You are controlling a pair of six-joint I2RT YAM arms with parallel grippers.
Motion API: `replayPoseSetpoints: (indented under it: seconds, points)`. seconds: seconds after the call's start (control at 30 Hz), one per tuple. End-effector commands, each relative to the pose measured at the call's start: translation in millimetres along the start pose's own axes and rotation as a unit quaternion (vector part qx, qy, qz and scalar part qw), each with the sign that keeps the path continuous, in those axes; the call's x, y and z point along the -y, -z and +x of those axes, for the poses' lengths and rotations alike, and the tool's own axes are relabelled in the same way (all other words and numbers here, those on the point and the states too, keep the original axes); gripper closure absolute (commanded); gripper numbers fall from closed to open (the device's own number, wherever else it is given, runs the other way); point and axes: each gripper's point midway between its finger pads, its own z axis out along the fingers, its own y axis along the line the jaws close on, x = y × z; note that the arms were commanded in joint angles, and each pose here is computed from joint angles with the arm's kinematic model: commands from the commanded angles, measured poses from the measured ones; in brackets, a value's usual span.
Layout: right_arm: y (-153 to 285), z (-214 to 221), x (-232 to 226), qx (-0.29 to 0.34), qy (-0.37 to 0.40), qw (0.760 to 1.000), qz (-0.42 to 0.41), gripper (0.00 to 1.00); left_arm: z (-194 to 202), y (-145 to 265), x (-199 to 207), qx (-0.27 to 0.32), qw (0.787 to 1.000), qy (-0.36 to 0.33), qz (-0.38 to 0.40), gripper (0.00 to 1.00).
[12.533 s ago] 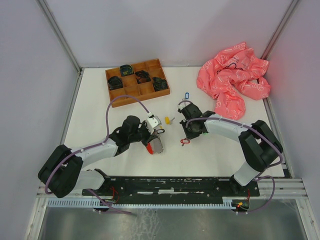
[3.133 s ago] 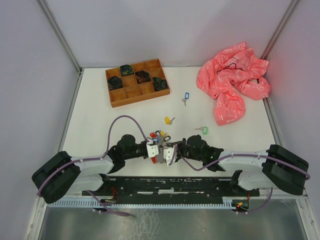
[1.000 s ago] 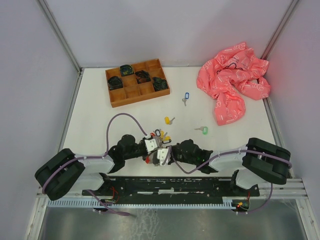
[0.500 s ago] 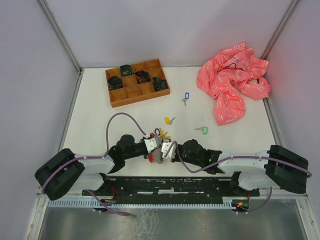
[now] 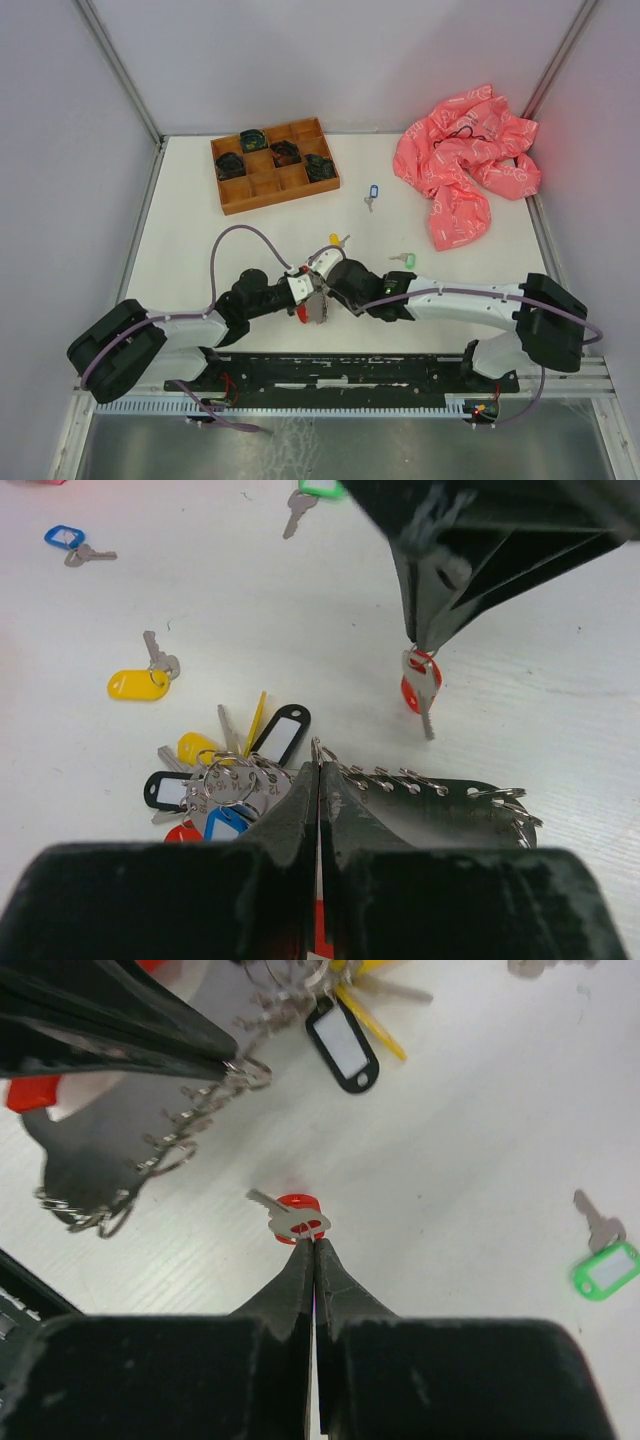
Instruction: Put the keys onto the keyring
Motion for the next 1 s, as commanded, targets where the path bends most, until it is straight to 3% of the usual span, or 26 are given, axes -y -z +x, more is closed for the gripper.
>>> replayPoseSetpoints:
  seconds: [0.0, 0.43, 0.63, 0.83, 0.97]
  points:
    - [-0.5, 24.2, 21.1, -0.085, -0.044, 0.994, 0.053, 0.99, -29.2, -1.4, -14.4, 0.048, 0.998, -0.028, -0.028, 0.97]
    - [-41.3, 9.9, 62.9, -0.11, -0.094, 0.986, 0.078, 0.99, -27.6, -2.8, -14.4, 0.046, 0.998, -0.025, -0.027, 0.97]
    - [-11.0, 18.1, 65.4, -0.141, -0.1, 0.982, 0.073, 0.99, -27.3, -2.3, -14.6, 0.044, 0.998, -0.027, -0.028, 0.97]
    - [26.1, 43.5, 51.3, -0.212, -0.112, 0.97, 0.033, 0.99, -29.6, -1.7, -15.1, 0.047, 0.998, -0.028, -0.028, 0.97]
    - [27.3, 44.8, 52.1, -0.231, -0.098, 0.968, 0.032, 0.99, -31.7, -0.8, -15.7, 0.051, 0.998, -0.03, -0.03, 0.97]
